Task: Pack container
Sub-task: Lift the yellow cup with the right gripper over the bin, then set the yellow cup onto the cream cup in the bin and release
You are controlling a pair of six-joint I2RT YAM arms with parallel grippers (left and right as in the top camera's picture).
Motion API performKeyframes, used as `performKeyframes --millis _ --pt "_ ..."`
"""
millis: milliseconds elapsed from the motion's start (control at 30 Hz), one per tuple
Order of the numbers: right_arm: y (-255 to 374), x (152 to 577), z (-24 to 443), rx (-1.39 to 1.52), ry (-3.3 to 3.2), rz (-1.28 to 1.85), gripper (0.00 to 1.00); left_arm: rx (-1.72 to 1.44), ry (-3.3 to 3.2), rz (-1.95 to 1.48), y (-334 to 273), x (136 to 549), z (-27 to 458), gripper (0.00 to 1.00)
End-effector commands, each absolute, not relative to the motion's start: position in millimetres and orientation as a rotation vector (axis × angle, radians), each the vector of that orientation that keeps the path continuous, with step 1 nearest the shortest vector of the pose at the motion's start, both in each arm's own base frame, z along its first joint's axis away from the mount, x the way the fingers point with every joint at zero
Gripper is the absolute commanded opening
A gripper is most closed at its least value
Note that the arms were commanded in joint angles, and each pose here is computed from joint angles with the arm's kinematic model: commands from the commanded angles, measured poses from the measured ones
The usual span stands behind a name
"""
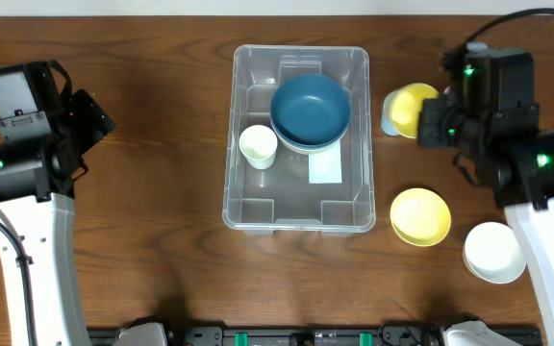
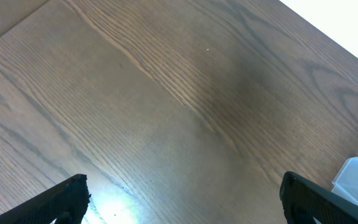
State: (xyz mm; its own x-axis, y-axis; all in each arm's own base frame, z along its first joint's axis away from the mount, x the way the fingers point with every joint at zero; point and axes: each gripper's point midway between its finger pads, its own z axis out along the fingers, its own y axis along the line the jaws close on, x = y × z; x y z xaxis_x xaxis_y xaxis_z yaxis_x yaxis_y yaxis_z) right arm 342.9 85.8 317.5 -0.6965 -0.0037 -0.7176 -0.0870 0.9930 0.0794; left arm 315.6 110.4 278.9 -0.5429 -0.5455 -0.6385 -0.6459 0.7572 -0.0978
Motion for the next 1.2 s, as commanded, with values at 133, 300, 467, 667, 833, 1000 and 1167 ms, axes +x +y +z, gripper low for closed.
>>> performKeyframes --millis 133,300,467,667,833,1000,1167 --pt "190 352 333 -0.244 2.219 0.342 0.01 -0.897 2.273 0.209 114 316 281 0.98" --pt "245 368 305 -0.310 2.232 0.401 0.01 -0.897 2.273 0.209 114 316 281 0.98" --pt "288 386 252 -0.387 2.301 0.421 0.01 -0.897 2.273 0.209 114 316 281 0.98" --pt "310 392 193 -0.441 2.403 0.378 0.01 -0.897 2.273 0.209 114 316 281 0.98" --pt "313 391 174 -0.459 2.443 0.358 0.01 -0.897 2.273 0.209 114 316 281 0.98" --pt "307 385 168 -0.470 2.480 0.328 0.01 -0.897 2.273 0.209 114 316 281 0.98" --pt "299 380 161 -0.476 2.518 0.284 0.01 -0.897 2.273 0.209 114 316 281 0.98"
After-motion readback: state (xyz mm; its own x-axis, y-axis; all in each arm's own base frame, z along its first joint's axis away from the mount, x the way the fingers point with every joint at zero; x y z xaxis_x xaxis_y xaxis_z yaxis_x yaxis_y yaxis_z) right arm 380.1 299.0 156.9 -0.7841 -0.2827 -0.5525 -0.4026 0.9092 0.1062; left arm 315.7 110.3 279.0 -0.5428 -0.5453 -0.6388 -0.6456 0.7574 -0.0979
